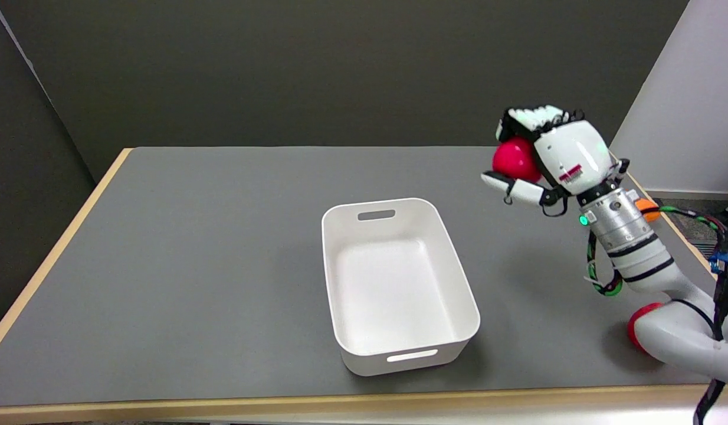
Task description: Pick up the red apple.
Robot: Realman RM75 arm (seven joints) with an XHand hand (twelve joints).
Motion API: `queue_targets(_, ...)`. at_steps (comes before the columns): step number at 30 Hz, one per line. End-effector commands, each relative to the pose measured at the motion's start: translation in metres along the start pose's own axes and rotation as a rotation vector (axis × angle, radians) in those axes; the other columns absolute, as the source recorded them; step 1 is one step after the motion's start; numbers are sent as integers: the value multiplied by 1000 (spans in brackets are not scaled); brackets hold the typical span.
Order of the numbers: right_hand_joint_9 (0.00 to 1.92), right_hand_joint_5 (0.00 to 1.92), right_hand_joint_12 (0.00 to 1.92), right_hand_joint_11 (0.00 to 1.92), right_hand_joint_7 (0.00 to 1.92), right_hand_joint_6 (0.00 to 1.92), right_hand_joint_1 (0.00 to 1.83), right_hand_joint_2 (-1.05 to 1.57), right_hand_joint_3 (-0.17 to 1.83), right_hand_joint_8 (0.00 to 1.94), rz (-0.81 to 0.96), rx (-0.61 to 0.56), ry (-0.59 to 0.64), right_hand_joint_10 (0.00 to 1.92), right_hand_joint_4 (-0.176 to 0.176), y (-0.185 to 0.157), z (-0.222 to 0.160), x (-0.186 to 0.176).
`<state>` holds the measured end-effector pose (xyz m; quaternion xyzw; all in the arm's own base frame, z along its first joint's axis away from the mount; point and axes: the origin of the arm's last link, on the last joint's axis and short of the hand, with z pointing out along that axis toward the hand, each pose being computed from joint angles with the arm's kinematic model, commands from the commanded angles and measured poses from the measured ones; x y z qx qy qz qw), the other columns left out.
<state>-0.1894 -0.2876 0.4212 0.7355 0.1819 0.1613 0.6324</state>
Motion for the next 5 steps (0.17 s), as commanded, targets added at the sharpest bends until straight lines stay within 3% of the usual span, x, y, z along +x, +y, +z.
queue_targets(1, 769, 509, 1627, 608, 841, 1592, 1177, 1188, 207, 1389, 140, 169, 167, 1282, -152, -81, 41, 49)
queue_targets(5, 770, 522, 1625, 626, 849, 1586, 1179, 1155, 264, 1381, 238, 159, 137, 1297, -147, -115, 35, 32)
